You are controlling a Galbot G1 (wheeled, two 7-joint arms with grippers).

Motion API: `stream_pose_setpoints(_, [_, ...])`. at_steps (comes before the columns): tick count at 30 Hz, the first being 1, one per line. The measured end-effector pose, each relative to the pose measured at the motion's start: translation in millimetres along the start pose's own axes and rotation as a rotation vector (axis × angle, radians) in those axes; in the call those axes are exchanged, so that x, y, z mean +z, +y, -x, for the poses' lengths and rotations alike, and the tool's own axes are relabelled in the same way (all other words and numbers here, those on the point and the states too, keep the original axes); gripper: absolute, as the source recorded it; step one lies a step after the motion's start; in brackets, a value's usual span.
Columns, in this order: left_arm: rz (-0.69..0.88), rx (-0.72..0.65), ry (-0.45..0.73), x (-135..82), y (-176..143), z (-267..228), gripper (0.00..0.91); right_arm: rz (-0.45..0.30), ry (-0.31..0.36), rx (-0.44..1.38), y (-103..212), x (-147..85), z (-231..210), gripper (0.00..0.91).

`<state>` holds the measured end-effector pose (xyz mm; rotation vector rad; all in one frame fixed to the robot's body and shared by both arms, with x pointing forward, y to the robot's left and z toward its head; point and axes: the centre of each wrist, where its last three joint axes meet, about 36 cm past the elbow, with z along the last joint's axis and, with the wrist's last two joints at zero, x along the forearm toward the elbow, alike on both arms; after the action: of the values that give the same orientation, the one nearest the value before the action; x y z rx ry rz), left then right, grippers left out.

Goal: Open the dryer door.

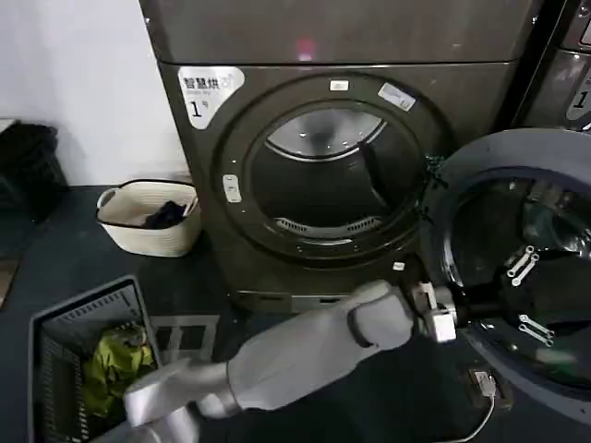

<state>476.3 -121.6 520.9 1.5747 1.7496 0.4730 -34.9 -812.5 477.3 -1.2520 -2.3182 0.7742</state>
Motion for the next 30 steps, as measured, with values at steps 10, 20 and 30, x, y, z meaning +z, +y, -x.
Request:
stream_pose_setpoints(10, [-0.005,0.0,0.018,7,-2,8,0.907,-0.12,0.033,0.095,-24,-26,-54,0.907])
stream_pose_setpoints(20, [0.008,0.008,0.088,30,4,1,0.907,-0.122,0.045,0.153,-34,-32,-103,0.907])
stream_pose_setpoints(30, [0.074,-0.024,0.196,62,15,-14,0.907,-0.122,0.049,0.181,-38,-31,-125,0.907])
